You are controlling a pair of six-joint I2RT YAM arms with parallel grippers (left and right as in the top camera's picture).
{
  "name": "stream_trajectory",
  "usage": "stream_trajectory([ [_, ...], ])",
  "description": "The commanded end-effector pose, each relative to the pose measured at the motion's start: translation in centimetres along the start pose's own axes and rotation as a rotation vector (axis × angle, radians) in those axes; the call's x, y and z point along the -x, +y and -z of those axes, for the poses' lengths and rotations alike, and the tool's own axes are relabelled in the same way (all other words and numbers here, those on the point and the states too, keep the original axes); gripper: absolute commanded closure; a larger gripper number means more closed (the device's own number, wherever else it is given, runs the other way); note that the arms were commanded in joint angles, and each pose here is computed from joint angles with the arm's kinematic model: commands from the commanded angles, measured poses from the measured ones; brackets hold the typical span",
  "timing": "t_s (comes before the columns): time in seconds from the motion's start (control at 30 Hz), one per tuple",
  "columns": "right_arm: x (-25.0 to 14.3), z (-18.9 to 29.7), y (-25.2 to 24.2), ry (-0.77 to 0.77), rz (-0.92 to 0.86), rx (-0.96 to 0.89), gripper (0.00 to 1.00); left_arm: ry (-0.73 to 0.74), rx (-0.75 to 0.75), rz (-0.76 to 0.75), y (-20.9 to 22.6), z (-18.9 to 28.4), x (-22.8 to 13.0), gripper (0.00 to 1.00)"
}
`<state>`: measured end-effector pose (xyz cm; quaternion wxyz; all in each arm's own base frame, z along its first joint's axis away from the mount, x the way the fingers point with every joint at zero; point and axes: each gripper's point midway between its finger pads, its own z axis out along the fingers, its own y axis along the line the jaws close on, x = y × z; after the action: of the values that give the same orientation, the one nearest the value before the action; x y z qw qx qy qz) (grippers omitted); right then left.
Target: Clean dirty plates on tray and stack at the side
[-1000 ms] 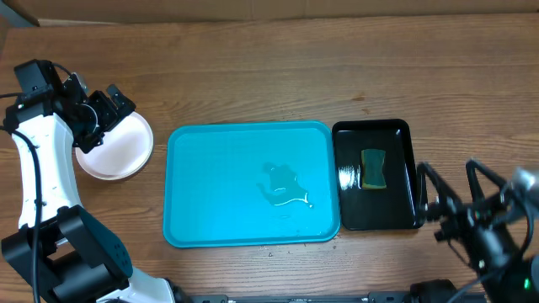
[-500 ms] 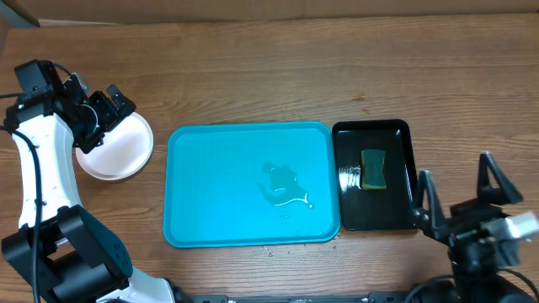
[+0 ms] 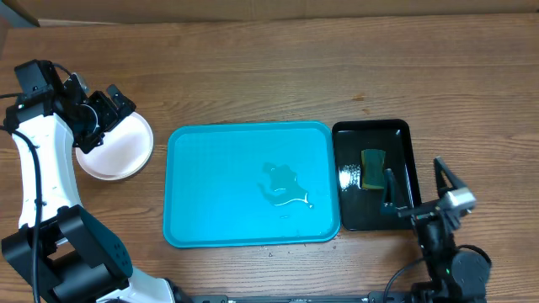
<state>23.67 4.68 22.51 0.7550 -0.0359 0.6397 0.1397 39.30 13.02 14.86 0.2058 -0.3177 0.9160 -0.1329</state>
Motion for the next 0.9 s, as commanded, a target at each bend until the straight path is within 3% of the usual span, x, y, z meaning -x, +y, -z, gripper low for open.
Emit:
stream_trajectory([
  [0.0, -3.4, 0.2, -0.7, 0.117, -0.007, -0.026, 0.0, -0.026, -0.003, -0.024, -0.4, 0.8, 0.6, 0.0],
  [0.07, -5.2, 0.5, -0.9, 0.192, 0.004, -0.033, 0.0, -0.026, -0.003, -0.024, -0.4, 0.8, 0.6, 0.0],
  [0.27, -5.3, 0.5, -0.9, 0.194, 0.144, -0.021, 0.0, -0.026, -0.003, -0.024, -0.4, 0.8, 0.6, 0.0],
  [0.87, -5.2, 0.5, -0.9, 0.193, 0.131, -0.022, 0.0, -0.026, -0.003, -0.024, -0.4, 0.8, 0.6, 0.0],
])
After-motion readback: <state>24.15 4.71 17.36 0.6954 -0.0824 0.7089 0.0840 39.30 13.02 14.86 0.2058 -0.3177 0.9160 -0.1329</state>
